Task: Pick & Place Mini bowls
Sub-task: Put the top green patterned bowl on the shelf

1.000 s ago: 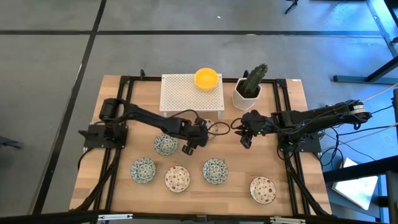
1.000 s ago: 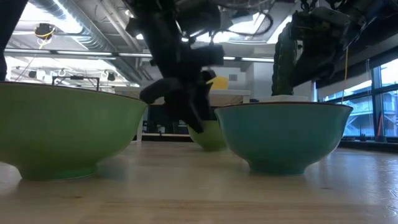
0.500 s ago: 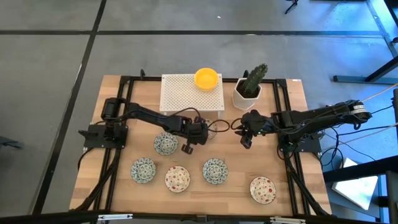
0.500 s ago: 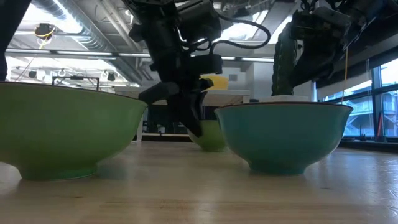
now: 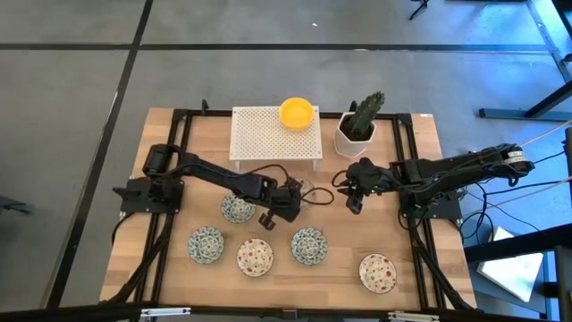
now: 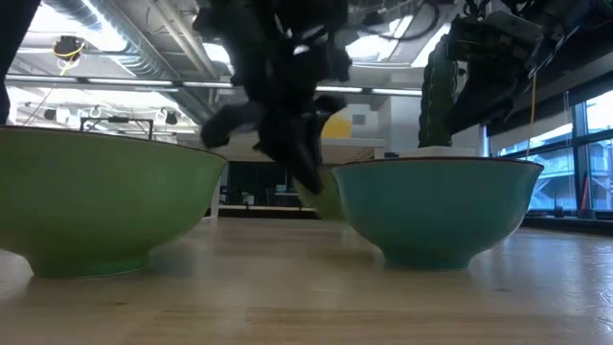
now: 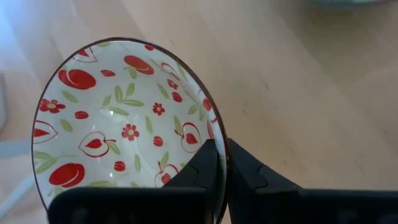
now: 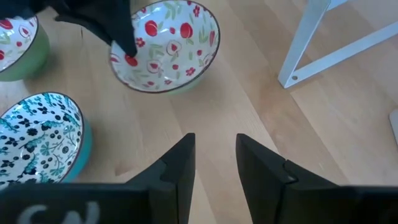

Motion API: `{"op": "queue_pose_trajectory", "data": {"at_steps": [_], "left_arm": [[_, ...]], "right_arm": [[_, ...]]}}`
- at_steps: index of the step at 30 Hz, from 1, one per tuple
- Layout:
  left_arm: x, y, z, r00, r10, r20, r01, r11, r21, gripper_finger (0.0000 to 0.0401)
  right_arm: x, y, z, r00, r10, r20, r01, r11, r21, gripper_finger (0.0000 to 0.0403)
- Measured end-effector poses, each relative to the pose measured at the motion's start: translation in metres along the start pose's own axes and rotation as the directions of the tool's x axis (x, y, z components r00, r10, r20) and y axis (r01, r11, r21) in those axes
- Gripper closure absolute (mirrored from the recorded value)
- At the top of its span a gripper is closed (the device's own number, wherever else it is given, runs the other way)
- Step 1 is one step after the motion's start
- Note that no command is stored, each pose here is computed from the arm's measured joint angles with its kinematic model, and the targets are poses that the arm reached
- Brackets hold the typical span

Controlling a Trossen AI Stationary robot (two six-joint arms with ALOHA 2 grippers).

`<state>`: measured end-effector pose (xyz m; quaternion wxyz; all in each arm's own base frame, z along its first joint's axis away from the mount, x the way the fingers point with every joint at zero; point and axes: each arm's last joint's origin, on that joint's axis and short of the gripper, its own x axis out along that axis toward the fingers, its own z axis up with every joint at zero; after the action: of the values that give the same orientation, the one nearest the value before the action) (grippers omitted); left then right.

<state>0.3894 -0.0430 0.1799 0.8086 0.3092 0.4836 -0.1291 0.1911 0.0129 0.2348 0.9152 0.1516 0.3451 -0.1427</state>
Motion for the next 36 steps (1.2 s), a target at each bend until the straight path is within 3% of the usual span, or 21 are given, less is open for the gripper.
{"op": "queue_pose_trajectory", "data": {"at_steps": [7, 10, 18, 22, 26, 36], "left_arm": [[-0.030, 0.011, 0.016, 0.999, 0.023, -0.039, -0.023, 1.000, 0.004, 0.0394], [-0.051, 0.018, 0.020, 0.996, 0.046, -0.078, -0.047, 0.999, -0.017, 0.0394], [-0.121, 0.037, 0.022, 0.990, 0.134, -0.042, -0.138, 0.984, -0.116, 0.0394], [-0.157, 0.048, 0.001, 0.971, 0.215, -0.101, -0.230, 0.957, -0.177, 0.0394], [-0.179, 0.069, -0.034, 0.947, 0.259, -0.189, -0.308, 0.902, -0.304, 0.0394], [-0.163, 0.117, -0.132, 0.945, 0.159, -0.287, -0.299, 0.776, -0.555, 0.0394]], "right_arm": [[-0.001, 0.002, -0.003, 1.000, 0.008, -0.024, -0.008, 1.000, -0.015, 0.0287], [-0.001, 0.004, -0.005, 0.999, 0.013, -0.033, -0.014, 1.000, -0.026, 0.0287], [-0.003, 0.008, -0.008, 0.999, 0.017, -0.040, -0.019, 0.999, -0.045, 0.0287], [-0.003, 0.010, -0.009, 0.999, 0.008, -0.033, -0.010, 0.998, -0.058, 0.0287], [-0.003, 0.010, -0.009, 0.999, 0.009, -0.030, -0.011, 0.998, -0.057, 0.0287], [-0.003, 0.010, -0.009, 0.999, 0.023, -0.032, -0.024, 0.999, -0.033, 0.0287]]}}
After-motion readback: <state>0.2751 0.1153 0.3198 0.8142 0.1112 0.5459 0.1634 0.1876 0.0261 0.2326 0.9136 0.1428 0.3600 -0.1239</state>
